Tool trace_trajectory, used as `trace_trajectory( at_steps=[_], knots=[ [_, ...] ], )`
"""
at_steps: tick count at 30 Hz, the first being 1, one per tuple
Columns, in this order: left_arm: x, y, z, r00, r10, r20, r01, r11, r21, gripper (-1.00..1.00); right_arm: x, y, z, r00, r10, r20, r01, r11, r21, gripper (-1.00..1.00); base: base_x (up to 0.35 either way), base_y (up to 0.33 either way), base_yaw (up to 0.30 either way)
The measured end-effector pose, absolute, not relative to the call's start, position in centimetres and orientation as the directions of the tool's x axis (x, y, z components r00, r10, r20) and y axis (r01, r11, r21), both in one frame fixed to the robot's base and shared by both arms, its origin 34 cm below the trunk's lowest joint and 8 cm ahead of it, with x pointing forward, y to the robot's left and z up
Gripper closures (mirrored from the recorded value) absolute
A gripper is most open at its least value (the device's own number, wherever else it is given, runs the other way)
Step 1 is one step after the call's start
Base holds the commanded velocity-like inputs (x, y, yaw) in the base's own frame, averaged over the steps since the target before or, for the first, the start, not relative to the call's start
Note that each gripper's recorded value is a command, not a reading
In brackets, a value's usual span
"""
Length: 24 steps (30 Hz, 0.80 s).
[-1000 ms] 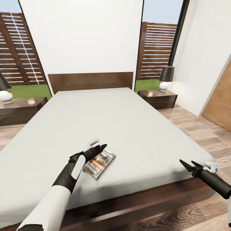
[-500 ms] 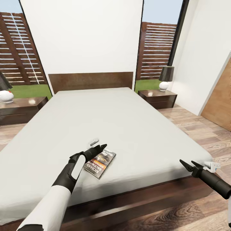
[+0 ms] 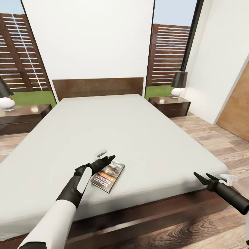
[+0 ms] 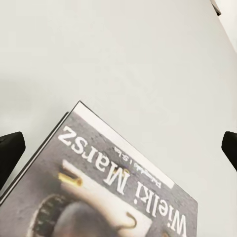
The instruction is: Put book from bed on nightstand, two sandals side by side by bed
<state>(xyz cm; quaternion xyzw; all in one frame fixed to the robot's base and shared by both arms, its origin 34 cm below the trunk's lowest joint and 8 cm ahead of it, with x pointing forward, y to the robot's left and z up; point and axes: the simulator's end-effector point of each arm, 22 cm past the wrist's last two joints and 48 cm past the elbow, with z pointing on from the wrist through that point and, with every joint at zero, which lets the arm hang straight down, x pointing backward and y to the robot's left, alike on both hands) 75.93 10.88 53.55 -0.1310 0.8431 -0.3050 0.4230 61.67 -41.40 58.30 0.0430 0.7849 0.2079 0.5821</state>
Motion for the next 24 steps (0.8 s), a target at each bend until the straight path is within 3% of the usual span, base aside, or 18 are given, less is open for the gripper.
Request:
trace_trajectory(
  at_steps=[24],
  knots=[
    [75.94,10.89,53.57,-0.607,-0.479,-0.634,0.038,0.779,-0.625,-1.0,61.67,-41.35,58.26,-0.319,0.31,-0.896,-0.175,0.91,0.377,-1.0,-0.047,0.0,0.0]
  ],
)
